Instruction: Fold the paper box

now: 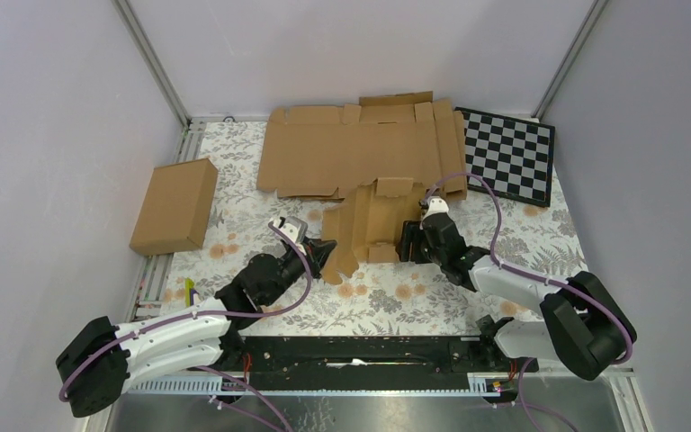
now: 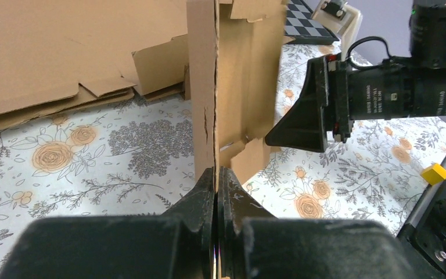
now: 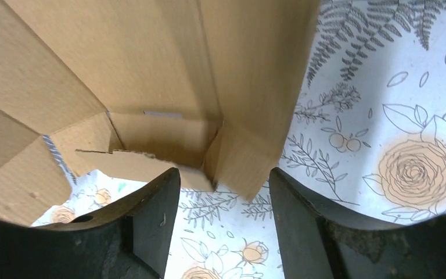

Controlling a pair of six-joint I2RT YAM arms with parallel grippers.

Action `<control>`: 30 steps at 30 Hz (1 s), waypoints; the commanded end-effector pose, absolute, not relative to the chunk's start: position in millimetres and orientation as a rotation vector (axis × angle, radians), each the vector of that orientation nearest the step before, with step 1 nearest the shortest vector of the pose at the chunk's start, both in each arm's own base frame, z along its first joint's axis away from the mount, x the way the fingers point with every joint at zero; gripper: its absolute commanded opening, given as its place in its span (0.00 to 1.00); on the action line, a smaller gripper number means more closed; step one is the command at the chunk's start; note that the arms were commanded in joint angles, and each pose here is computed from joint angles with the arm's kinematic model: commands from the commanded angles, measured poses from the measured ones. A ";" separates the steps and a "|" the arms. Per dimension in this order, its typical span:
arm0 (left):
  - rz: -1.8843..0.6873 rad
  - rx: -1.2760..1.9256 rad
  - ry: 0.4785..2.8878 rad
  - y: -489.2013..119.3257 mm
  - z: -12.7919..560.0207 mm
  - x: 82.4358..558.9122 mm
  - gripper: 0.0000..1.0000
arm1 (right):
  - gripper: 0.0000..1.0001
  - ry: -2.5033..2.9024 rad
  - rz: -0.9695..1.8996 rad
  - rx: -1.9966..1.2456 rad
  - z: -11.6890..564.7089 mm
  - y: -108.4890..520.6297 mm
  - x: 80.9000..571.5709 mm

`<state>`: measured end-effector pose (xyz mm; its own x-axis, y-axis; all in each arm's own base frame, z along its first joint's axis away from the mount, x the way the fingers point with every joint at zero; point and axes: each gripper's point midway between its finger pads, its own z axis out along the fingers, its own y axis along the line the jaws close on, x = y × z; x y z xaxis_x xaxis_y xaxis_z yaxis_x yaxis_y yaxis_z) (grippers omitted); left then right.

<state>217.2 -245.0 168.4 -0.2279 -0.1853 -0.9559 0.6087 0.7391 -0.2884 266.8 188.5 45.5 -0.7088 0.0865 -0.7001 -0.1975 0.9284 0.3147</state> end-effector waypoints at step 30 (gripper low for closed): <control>-0.753 0.389 1.606 -250.5 192.3 220.1 0.00 | 0.86 2.266 0.635 -0.148 55.4 199.4 304.1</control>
